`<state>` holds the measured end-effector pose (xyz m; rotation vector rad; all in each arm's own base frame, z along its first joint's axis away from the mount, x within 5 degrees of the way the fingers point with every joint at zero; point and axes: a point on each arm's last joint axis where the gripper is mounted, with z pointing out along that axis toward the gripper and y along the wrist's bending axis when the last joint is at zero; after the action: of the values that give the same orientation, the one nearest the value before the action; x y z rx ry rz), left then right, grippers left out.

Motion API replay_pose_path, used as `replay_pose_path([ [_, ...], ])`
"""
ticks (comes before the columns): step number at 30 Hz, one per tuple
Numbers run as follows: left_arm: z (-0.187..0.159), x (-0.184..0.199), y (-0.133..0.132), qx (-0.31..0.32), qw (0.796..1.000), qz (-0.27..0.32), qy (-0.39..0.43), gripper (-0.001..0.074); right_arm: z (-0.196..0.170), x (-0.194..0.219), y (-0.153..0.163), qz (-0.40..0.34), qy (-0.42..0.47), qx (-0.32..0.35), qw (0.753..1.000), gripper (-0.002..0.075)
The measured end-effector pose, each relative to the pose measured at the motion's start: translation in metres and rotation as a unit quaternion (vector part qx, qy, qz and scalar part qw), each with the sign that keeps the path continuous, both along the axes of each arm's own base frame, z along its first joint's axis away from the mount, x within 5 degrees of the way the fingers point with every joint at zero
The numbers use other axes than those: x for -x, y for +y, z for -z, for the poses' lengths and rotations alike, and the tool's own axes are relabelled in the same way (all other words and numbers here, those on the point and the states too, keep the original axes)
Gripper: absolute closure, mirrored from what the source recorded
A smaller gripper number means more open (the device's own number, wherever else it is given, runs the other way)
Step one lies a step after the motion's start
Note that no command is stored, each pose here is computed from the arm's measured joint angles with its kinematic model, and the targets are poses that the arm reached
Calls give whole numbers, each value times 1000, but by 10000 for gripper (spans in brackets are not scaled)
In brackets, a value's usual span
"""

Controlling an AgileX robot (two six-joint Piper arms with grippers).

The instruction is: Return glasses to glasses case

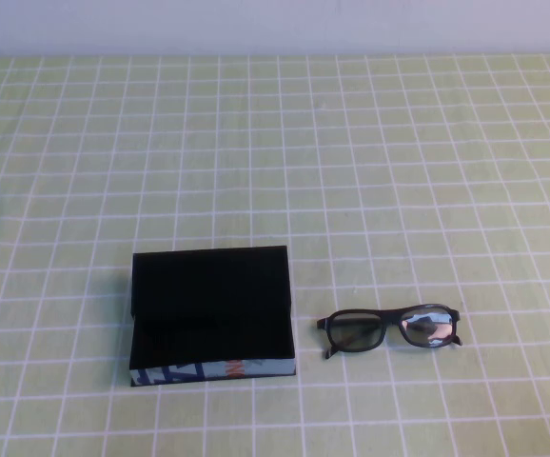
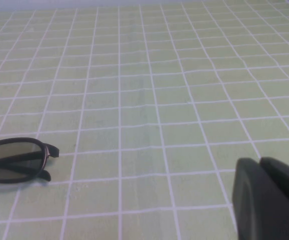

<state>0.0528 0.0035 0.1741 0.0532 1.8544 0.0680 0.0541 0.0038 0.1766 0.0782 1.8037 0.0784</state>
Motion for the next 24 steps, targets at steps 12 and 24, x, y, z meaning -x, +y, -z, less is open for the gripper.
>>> replay_pose_path([
  [12,0,0,0,3,1000,0,0,737,0,0,0,0,-1,-6,1000,743],
  [24,0,0,0,3,1000,0,0,736,0,0,1,-1,-1,-12,1000,743],
])
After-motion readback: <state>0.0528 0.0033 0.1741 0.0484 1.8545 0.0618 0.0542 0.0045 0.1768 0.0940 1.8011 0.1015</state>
